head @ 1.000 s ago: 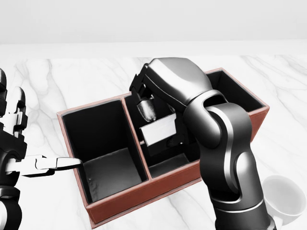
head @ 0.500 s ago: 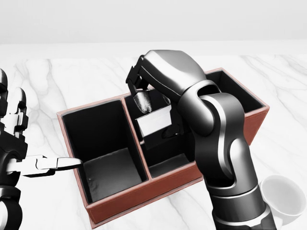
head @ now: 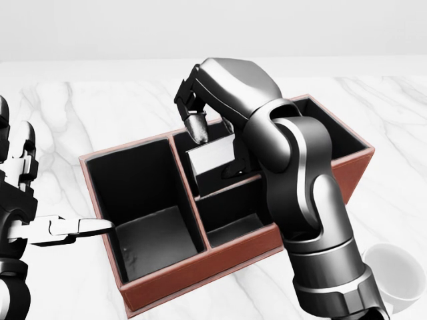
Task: Pick up the book and place it in the front compartment of the caddy.
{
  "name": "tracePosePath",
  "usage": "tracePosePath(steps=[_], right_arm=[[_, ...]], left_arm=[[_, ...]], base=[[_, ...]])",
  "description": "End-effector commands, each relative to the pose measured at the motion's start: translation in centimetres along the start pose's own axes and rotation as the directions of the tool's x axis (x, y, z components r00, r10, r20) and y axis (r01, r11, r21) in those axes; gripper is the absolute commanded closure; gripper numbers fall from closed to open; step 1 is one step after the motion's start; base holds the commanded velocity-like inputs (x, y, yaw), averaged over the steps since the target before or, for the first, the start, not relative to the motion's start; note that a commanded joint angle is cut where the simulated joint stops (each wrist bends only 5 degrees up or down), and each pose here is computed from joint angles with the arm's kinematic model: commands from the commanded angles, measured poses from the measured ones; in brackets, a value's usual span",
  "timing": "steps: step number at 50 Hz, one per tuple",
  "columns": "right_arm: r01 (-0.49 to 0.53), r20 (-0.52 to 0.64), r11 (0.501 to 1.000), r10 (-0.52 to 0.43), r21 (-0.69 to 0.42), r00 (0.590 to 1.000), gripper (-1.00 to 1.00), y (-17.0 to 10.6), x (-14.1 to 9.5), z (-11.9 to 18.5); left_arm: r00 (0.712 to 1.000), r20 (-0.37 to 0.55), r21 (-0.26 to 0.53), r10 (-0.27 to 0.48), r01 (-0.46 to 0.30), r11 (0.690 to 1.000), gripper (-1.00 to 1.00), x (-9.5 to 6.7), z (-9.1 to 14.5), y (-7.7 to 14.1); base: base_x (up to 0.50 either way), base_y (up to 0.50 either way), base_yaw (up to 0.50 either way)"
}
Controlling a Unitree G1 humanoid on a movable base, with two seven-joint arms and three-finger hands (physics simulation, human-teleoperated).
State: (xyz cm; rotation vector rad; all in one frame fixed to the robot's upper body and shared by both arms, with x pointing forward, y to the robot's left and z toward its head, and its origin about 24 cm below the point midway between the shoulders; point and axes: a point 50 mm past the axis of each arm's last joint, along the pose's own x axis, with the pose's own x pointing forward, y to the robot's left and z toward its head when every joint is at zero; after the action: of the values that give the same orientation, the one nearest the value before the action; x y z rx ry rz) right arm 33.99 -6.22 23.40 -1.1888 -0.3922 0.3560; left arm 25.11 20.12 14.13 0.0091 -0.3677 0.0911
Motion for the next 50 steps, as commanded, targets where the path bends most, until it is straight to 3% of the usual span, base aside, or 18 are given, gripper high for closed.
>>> tracePosePath(steps=[1,50], right_arm=[[0.04,-0.018,0.999,-0.04,-0.008,0.999,1.0,-0.5,0.5,-0.3],[0.065,-0.074,0.997,-0.062,0.036,0.995,1.0,-0.2,3.5,-1.6]], left_arm=[[1.0,-0.001,0.0,0.001,-0.001,1.0,-1.0,0.0,0.0,0.0],[1.0,0.006,0.001,0.01,-0.01,1.0,-1.0,0.1,0.1,0.2]], base=[[0.0,0.0,0.0],[0.0,0.0,0.0]])
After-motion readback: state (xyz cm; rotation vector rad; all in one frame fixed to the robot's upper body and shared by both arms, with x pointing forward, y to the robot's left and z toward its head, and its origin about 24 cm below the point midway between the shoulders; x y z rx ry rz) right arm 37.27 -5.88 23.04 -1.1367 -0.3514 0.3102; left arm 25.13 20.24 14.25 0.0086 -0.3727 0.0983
